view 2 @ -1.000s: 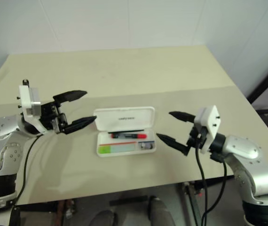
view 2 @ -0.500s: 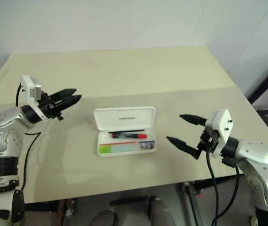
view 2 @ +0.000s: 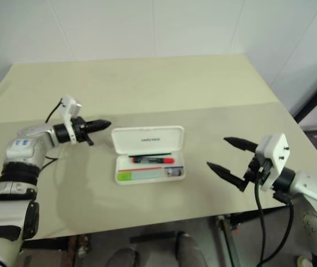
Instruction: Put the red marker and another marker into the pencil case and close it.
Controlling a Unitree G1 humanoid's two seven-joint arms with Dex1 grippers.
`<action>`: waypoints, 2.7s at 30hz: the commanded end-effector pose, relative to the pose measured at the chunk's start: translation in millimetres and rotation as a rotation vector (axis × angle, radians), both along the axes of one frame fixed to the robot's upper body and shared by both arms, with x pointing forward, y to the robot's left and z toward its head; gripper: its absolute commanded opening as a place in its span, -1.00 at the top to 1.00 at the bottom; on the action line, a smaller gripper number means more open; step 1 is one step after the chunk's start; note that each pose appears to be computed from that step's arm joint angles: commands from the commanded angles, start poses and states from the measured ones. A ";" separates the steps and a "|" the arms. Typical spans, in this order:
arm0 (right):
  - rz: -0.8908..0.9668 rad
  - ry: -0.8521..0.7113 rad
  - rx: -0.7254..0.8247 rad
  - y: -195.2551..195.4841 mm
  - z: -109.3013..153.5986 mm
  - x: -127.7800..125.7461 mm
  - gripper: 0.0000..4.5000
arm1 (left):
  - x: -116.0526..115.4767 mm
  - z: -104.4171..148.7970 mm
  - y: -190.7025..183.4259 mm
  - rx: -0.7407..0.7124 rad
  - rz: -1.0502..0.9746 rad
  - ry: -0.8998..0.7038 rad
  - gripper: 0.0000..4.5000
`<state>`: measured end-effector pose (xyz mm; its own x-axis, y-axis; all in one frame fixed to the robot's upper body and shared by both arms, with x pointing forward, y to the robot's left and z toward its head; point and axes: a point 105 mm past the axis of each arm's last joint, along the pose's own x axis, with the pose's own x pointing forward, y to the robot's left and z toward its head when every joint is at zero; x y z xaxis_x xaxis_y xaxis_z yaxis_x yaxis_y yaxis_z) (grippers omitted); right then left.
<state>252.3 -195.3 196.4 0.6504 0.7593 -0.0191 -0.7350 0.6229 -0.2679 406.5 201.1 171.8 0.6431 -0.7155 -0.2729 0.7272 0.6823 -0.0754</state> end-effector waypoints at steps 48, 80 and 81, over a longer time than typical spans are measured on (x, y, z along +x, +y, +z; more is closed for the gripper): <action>0.138 0.016 -0.046 -16.3 -8.5 -43.8 -1.00 | -80.5 -15.7 -53.9 -0.177 -0.426 0.707 0.98; 0.111 0.012 -0.032 -15.0 -10.7 -42.9 -1.00 | -82.9 -87.7 -53.9 0.255 -0.402 0.696 0.98; 0.112 0.012 -0.032 -14.7 -10.9 -42.4 -1.00 | -83.7 -89.4 -53.4 0.267 -0.406 0.695 0.98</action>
